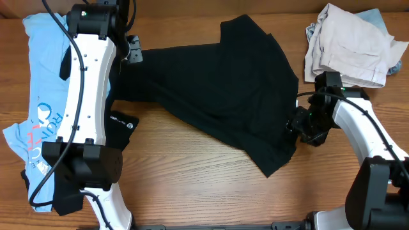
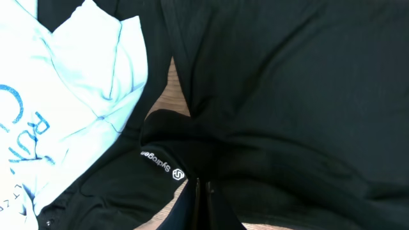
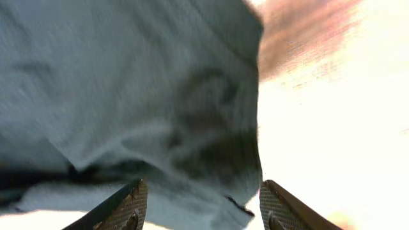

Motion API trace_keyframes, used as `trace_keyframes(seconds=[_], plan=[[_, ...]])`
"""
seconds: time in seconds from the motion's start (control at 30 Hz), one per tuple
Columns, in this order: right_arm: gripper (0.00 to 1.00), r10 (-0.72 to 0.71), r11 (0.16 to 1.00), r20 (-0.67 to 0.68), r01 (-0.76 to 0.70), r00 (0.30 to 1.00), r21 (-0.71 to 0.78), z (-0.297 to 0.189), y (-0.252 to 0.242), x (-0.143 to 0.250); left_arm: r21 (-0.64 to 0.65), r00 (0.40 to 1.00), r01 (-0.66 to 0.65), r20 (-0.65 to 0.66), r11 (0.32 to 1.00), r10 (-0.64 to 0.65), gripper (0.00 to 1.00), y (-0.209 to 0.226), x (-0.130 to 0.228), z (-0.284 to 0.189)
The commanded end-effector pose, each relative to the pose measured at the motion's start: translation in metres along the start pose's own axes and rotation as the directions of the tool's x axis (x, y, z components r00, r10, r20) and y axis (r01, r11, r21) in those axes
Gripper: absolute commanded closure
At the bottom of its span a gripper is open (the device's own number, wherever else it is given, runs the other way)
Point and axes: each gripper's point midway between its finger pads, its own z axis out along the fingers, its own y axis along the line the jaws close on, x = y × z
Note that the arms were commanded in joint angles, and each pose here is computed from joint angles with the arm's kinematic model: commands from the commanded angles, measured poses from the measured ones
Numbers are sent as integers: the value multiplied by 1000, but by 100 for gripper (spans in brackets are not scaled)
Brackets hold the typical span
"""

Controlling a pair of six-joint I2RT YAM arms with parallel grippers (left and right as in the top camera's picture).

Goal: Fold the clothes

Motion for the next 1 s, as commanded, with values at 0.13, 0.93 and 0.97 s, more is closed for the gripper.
trace_keyframes(seconds=[0.13,0.93,0.97], plan=[[46,-71,997,-148,72,986,8,28,1,48,20,1000,-12,29,1000,11,96,-1,-5,-9],[54,22,991,-192,5,981,137,49,-25,75,20,999,-26,32,999,25,96,-1,-6,-9],[54,22,990,-194,5,981,138,49,-26,75,20,999,-26,32,999,25,96,-1,-6,-9]])
